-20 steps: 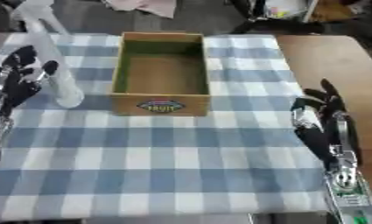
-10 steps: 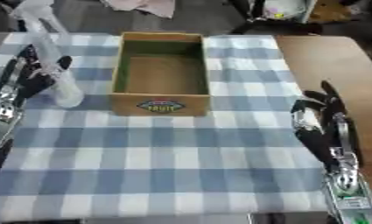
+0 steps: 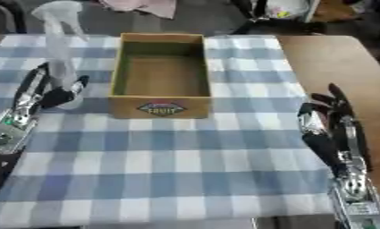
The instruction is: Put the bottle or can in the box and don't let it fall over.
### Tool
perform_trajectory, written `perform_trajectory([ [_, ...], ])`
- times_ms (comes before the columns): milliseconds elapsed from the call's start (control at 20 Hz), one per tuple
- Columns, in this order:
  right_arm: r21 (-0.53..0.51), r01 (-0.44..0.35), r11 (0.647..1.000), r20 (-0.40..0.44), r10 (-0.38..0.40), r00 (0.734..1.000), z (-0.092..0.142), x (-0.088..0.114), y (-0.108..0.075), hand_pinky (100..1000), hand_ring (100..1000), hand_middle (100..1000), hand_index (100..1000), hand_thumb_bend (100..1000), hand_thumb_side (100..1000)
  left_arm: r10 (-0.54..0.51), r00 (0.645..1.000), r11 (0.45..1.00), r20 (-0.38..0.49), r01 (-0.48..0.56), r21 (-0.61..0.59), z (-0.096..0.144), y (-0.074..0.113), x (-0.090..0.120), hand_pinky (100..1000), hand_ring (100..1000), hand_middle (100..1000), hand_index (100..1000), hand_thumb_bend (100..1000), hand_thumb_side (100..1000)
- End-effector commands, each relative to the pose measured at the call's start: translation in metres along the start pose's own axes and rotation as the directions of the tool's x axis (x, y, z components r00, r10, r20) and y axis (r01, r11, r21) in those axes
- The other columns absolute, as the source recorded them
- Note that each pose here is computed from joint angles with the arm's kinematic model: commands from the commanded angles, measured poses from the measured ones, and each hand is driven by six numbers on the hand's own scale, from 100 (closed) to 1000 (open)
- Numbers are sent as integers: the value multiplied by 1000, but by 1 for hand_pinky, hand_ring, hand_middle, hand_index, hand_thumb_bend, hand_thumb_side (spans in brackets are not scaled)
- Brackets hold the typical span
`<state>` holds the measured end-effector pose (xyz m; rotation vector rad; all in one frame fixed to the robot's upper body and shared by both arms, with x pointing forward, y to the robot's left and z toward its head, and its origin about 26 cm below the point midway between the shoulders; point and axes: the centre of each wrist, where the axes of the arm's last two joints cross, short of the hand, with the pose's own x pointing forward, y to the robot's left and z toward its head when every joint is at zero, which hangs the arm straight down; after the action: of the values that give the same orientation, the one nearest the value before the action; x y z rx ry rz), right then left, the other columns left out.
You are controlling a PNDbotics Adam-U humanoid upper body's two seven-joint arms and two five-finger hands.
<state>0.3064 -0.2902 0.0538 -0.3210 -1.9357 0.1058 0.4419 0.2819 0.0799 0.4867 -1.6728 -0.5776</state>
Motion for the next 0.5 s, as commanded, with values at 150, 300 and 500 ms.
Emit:
perform_trajectory([
  [150, 1, -2, 1000, 18, 2, 1000, -4, 4, -3, 981, 776, 784, 1000, 141, 341, 19, 1000, 999, 8, -19, 51, -5, 7, 5, 853, 697, 300, 470, 100, 150],
  [300, 0, -1, 1000, 17, 1, 1000, -3, 4, -3, 981, 776, 784, 1000, 142, 341, 59, 998, 993, -2, -58, 101, -5, 7, 4, 816, 515, 100, 269, 100, 270],
  [500, -2, -2, 1000, 16, 2, 1000, -3, 3, -3, 982, 777, 784, 1000, 144, 340, 133, 991, 976, 18, -134, 174, -6, 12, 11, 808, 487, 100, 222, 100, 347],
])
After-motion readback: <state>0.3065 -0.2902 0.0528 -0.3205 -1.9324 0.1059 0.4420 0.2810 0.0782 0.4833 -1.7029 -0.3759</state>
